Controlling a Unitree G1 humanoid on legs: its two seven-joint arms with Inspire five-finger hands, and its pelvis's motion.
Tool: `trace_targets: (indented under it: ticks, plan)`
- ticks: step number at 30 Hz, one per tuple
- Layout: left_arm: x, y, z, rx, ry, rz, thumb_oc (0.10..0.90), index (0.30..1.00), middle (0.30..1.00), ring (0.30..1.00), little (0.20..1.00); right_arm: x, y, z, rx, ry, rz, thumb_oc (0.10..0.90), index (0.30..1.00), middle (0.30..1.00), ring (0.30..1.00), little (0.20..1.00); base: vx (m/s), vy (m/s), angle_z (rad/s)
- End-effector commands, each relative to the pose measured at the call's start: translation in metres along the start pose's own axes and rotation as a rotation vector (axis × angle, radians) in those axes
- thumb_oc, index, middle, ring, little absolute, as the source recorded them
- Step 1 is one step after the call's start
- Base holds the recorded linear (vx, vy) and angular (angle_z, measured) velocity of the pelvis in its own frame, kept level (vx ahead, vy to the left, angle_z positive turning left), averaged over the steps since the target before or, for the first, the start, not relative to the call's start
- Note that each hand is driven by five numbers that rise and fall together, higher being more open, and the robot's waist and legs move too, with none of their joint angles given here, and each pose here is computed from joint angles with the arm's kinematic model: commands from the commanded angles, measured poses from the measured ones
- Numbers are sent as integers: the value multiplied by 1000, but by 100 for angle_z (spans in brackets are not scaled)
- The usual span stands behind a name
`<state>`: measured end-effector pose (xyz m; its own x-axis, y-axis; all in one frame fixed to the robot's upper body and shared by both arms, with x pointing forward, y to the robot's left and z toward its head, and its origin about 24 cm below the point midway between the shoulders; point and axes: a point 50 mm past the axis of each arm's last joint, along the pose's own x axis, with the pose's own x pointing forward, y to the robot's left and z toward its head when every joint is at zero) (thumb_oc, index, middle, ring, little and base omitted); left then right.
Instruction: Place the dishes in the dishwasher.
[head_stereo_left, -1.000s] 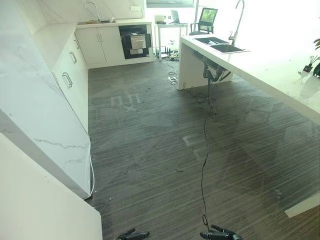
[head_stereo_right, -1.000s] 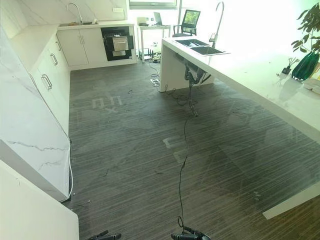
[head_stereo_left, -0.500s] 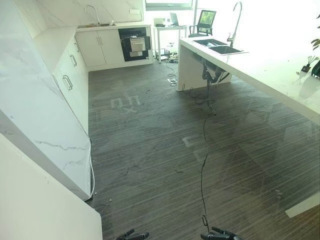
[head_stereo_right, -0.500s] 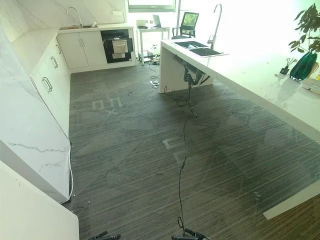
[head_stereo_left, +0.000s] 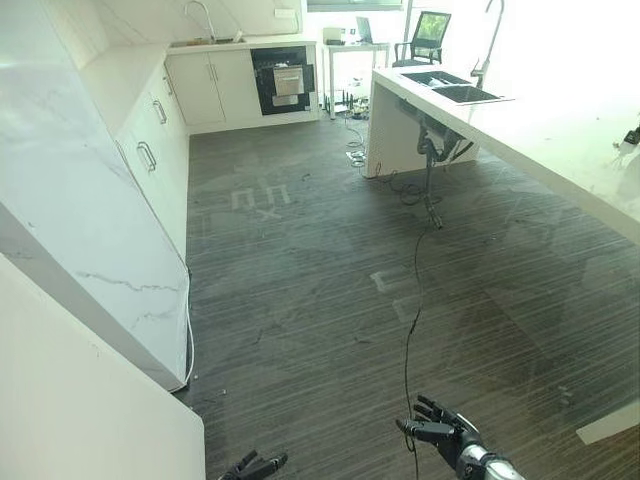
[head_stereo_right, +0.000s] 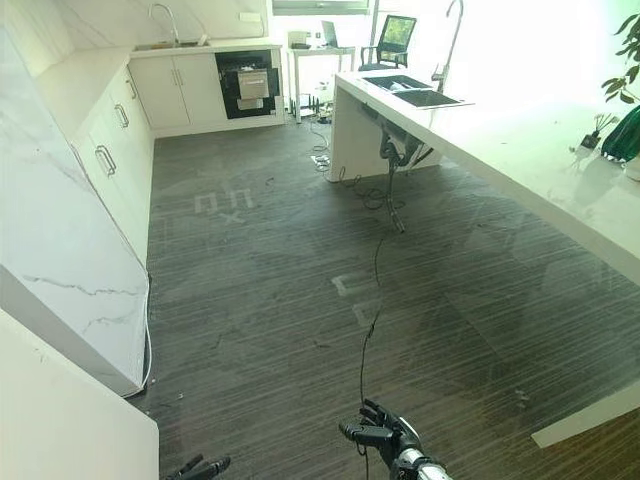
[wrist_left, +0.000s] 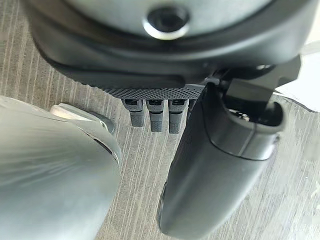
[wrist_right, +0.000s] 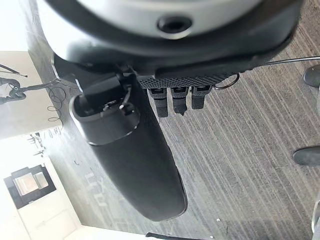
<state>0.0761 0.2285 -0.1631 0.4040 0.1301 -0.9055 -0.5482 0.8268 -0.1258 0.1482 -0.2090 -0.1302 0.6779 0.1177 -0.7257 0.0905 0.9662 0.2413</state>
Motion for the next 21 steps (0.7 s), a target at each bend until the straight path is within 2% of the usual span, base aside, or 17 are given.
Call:
trace_targets:
  ticks: [1, 3, 6, 11, 17, 21]
  plan:
    - [2, -5, 42, -39, -195, -21, 800, 900, 900, 900, 900, 6, 7, 51, -64, -202, 61, 800, 900, 900, 900, 900, 182, -286, -8]
    - [-2, -13, 63, 38, -319, -74, 800, 900, 900, 900, 900, -1, 15, 71, -138, -293, 86, 800, 900, 900, 900, 900, 116, -274, -14]
    - [-10, -19, 82, 12, -426, -135, 800, 900, 900, 900, 900, -12, 12, 85, -172, -367, 83, 800, 900, 900, 900, 900, 149, 21, 0]
    - [-23, -31, 91, 35, -547, -207, 800, 900, 900, 900, 900, -22, 11, 98, -225, -463, 87, 800, 900, 900, 900, 900, 572, 384, -27]
    - [-33, -34, 125, 119, -634, -228, 800, 900, 900, 900, 900, -33, 24, 89, -148, -501, 149, 800, 900, 900, 900, 900, 530, 446, -23]
    - [-36, -43, 134, 151, -634, -230, 800, 900, 900, 900, 900, -31, 32, 90, -136, -507, 165, 800, 900, 900, 900, 900, 327, 70, 6]
